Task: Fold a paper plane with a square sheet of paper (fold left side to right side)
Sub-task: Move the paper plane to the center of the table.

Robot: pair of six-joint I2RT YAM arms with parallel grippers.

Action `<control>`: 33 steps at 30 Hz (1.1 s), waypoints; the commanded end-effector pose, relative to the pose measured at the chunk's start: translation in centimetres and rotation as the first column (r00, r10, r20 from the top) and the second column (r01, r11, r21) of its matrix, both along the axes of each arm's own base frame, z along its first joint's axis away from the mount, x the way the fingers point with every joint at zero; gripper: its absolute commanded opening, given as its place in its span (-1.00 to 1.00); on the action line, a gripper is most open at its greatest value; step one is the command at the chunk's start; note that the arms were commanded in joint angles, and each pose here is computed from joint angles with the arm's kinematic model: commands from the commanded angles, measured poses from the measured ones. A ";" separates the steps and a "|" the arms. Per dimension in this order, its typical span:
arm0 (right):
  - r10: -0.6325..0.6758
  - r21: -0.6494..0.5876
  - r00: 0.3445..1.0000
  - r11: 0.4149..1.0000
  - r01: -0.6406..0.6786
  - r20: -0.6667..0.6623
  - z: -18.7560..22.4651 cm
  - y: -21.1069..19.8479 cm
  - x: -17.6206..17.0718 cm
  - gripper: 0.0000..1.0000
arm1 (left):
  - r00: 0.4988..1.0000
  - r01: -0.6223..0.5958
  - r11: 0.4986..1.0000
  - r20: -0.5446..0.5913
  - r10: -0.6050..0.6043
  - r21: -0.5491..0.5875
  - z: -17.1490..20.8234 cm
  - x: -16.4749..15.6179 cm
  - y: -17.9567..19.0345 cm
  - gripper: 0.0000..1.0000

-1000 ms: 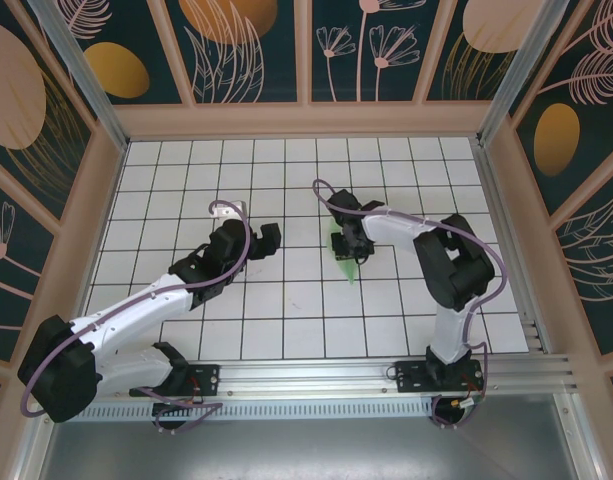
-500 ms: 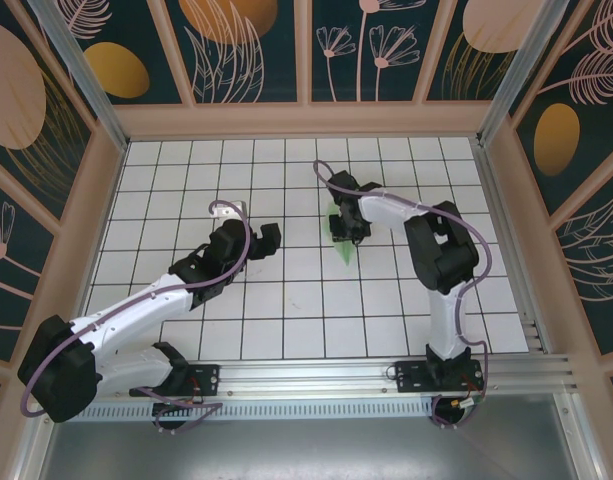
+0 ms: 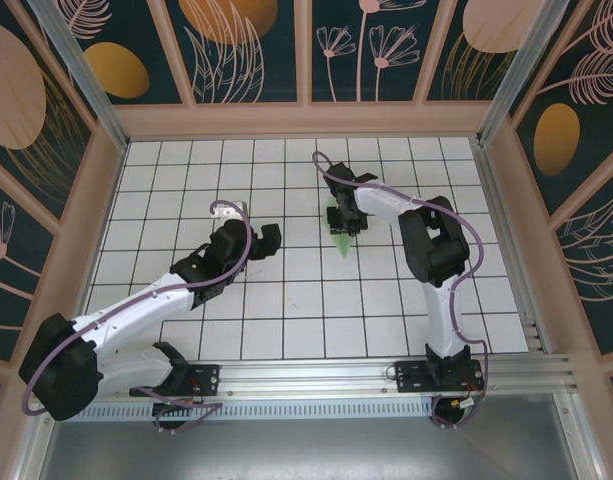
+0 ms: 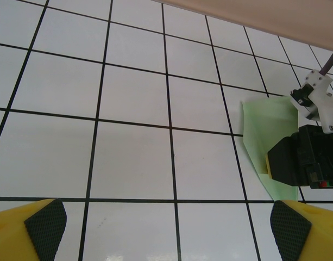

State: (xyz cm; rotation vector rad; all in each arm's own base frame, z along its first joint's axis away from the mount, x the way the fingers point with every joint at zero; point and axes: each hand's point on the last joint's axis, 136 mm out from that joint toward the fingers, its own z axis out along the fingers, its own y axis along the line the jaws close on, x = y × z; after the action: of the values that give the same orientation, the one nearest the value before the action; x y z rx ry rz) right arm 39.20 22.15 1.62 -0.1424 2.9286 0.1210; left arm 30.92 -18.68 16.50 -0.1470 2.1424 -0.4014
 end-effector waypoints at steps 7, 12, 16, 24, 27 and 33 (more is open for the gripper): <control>0.000 -0.050 1.000 0.999 0.001 0.018 0.1 0.0 0.9 -0.37 | 1.000 0.001 1.000 0.024 -0.001 -0.013 1.2 0.4 -0.4 0.97; 0.010 -0.055 1.000 0.998 -0.008 0.028 0.9 0.3 1.0 -0.32 | 1.000 0.005 1.000 0.025 -0.004 -0.012 1.2 0.5 -0.5 0.97; 0.008 -0.067 0.999 0.998 -0.005 0.039 1.5 0.1 1.2 -0.32 | 1.000 0.010 1.000 0.026 -0.010 -0.014 1.3 0.5 -0.7 0.97; 0.002 -0.086 0.999 0.996 0.002 0.049 2.5 -0.2 1.3 -0.26 | 1.000 0.009 1.000 0.026 -0.009 -0.012 1.3 0.6 -0.7 0.97; -0.003 -0.093 0.998 0.996 0.009 0.065 3.4 -0.5 1.3 -0.13 | 1.000 0.008 1.000 0.029 -0.008 -0.011 1.4 0.6 -0.7 0.97; 0.019 -0.058 0.990 0.998 -0.011 0.138 7.9 0.0 0.6 0.13 | 0.999 -0.007 1.000 0.054 0.008 -0.019 2.6 1.1 -0.7 0.97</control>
State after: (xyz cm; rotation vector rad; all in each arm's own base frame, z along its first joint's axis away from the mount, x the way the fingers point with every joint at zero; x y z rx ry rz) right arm 40.10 21.68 4.34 -0.1600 2.8797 -0.0073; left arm 31.22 -18.98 17.10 -0.1480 2.1328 -0.4116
